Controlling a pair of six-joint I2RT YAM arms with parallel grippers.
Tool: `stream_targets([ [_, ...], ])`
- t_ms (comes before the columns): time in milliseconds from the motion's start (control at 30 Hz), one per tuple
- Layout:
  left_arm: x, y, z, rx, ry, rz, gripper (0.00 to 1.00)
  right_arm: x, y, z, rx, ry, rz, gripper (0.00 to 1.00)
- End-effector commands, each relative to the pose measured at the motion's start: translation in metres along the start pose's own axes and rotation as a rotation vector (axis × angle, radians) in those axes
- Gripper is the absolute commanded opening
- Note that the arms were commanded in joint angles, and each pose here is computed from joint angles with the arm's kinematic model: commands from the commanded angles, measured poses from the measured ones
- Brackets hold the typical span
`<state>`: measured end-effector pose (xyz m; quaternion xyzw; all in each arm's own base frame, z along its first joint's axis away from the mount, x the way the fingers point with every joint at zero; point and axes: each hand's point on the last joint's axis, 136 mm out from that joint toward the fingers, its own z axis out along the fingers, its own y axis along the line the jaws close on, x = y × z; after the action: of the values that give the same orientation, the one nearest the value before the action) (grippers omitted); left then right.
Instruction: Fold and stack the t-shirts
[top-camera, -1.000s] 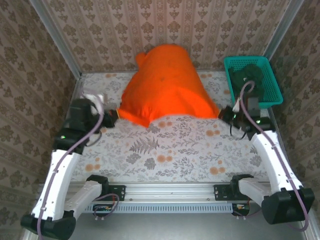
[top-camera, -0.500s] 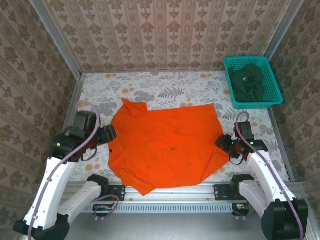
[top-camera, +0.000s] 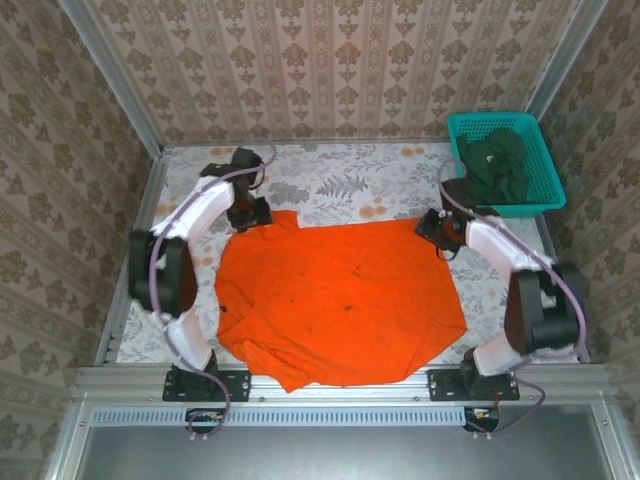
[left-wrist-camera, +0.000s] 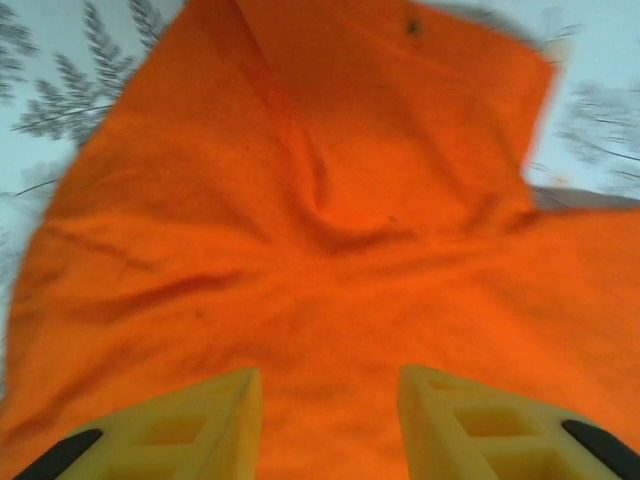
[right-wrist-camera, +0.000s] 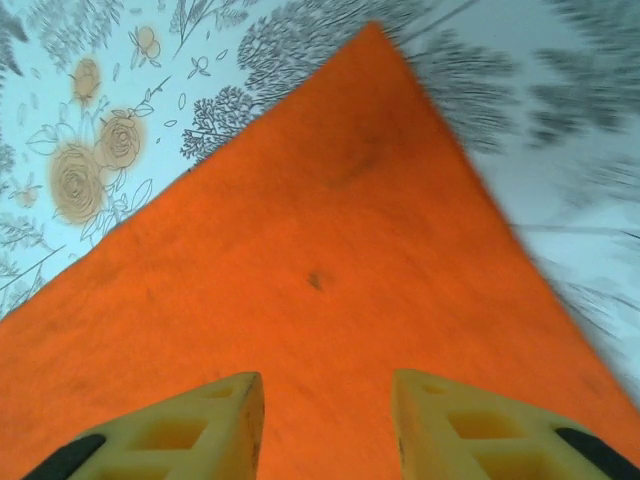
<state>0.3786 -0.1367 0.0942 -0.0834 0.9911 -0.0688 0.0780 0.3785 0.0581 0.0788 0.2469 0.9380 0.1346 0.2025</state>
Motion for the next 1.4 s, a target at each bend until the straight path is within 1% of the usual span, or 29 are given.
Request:
stream_targets([
  [0, -0.012, 0.003, 0.019, -0.032, 0.060, -0.027, 0.40, 0.001, 0.021, 0.037, -0.025, 0.094, -0.074, 0.35],
  [100, -0.021, 0.009, 0.055, -0.067, 0.128, -0.068, 0.39, 0.003, 0.024, 0.071, 0.026, 0.183, -0.070, 0.30],
  [167, -0.027, 0.010, 0.073, -0.078, 0.158, -0.084, 0.38, 0.005, 0.027, 0.085, 0.044, 0.215, -0.071, 0.29],
  [200, -0.032, 0.011, 0.080, -0.085, 0.162, -0.088, 0.38, -0.001, 0.030, 0.088, 0.053, 0.198, -0.082, 0.29],
  [267, -0.044, 0.011, 0.088, -0.105, 0.143, -0.086, 0.39, -0.004, 0.033, 0.093, 0.074, 0.209, -0.079, 0.29],
  [433, -0.079, 0.014, 0.108, -0.118, 0.138, -0.114, 0.40, -0.016, 0.043, 0.103, 0.096, 0.217, 0.002, 0.30],
  [533, -0.105, 0.012, 0.117, -0.087, 0.102, -0.133, 0.40, -0.025, 0.048, 0.115, 0.110, 0.221, 0.041, 0.31],
  [667, -0.137, 0.016, 0.128, -0.037, 0.047, -0.192, 0.39, -0.038, 0.061, 0.130, 0.099, 0.222, 0.101, 0.31],
  [767, -0.173, 0.016, 0.125, 0.009, -0.051, -0.220, 0.39, -0.057, 0.077, 0.141, 0.075, 0.194, 0.125, 0.31],
  [833, -0.200, 0.014, 0.121, 0.071, -0.136, -0.253, 0.39, -0.073, 0.097, 0.151, 0.047, 0.170, 0.126, 0.32],
  [933, -0.238, 0.019, 0.109, 0.152, -0.260, -0.308, 0.39, -0.100, 0.129, 0.164, -0.007, 0.139, 0.115, 0.35],
  [1000, -0.261, 0.019, 0.097, 0.220, -0.331, -0.326, 0.39, -0.122, 0.152, 0.163, -0.070, 0.091, 0.110, 0.36],
  [1100, -0.293, 0.016, 0.062, 0.307, -0.454, -0.311, 0.46, -0.157, 0.174, 0.152, -0.166, -0.041, 0.130, 0.40],
  [1167, -0.307, 0.014, 0.022, 0.342, -0.532, -0.297, 0.59, -0.170, 0.186, 0.142, -0.227, -0.083, 0.135, 0.41],
  [1200, -0.312, 0.011, -0.005, 0.353, -0.577, -0.280, 0.67, -0.174, 0.193, 0.132, -0.247, -0.102, 0.113, 0.43],
  [1233, -0.313, 0.008, -0.032, 0.357, -0.619, -0.261, 0.73, -0.179, 0.200, 0.119, -0.261, -0.125, 0.077, 0.46],
  [1300, -0.309, 0.004, -0.077, 0.352, -0.678, -0.234, 0.80, -0.187, 0.210, 0.090, -0.279, -0.166, 0.015, 0.48],
  [1367, -0.293, 0.004, -0.105, 0.323, -0.686, -0.247, 0.81, -0.193, 0.215, 0.059, -0.275, -0.201, -0.039, 0.50],
])
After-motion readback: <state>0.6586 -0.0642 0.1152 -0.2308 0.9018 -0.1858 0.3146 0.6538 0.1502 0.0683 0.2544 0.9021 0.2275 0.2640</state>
